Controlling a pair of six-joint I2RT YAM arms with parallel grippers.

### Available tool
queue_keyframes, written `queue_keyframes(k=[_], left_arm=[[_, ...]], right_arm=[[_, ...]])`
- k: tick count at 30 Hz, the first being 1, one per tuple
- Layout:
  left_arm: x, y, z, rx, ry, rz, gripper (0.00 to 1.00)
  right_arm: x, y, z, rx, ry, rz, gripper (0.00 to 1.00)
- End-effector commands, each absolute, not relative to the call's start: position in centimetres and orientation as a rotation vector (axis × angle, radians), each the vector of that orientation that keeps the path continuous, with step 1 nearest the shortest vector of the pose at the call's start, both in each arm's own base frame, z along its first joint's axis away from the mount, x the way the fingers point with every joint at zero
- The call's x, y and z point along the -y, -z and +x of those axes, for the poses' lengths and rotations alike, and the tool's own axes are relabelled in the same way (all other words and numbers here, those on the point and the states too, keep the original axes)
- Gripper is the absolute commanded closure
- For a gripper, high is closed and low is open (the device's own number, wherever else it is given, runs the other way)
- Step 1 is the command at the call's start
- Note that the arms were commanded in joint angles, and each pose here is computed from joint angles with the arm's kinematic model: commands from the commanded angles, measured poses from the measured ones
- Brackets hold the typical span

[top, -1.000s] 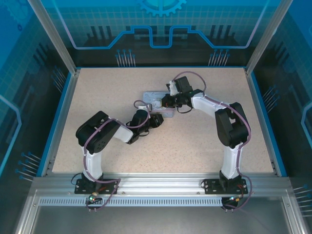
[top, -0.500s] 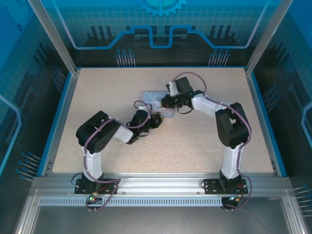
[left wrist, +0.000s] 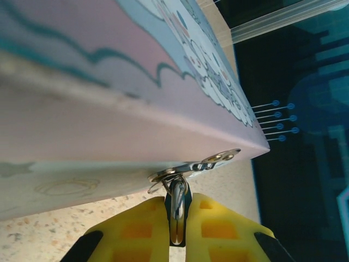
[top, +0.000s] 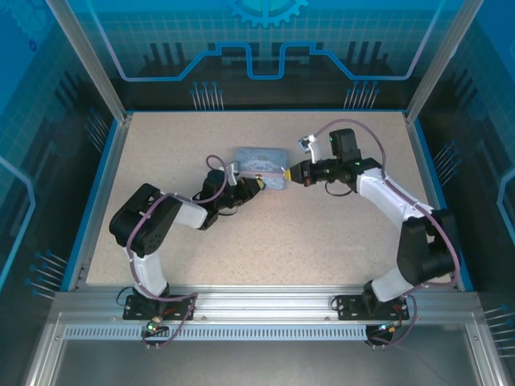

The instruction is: Unlock the padlock with the key

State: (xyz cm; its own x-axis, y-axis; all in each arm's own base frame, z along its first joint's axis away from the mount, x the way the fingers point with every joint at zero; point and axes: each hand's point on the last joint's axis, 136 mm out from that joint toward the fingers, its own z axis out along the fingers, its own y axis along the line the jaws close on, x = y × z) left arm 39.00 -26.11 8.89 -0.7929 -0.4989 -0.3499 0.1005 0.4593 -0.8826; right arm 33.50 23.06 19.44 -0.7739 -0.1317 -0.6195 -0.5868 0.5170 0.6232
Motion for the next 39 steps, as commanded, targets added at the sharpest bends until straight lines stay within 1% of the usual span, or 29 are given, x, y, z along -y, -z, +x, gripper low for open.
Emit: queue_keyframes(k=[1, 6, 15, 30, 39], left_arm=[[27.2, -11.8, 38.6, -2.069, 1.528, -0.303, 1.00], [27.1, -12.9, 38.5, -2.051, 1.622, -0.325, 1.00], [27.5, -13.7, 37.7, -2.032, 1.709, -0.287, 1.00], [27.7, -13.2, 37.3, -2.044, 1.720, -0.242, 1.00], [27.9, -13.2, 37.1, -2.048, 1.723, -0.220, 1.00]], right_arm=[[-23.8, -18.3, 28.6, -2.273, -1.417, -0.702, 1.00], [-24.1, -15.9, 27.9, -2.325, -1.464, -0.706, 1.00], [-24.9, -13.0, 29.6, -2.407, -1.526, -0.682, 1.00], [-25.3, -11.5, 32.7, -2.479, -1.505, -0.635, 1.00], [-25.7, -10.7, 33.2, -2.521, -1.466, -0.638, 1.00]])
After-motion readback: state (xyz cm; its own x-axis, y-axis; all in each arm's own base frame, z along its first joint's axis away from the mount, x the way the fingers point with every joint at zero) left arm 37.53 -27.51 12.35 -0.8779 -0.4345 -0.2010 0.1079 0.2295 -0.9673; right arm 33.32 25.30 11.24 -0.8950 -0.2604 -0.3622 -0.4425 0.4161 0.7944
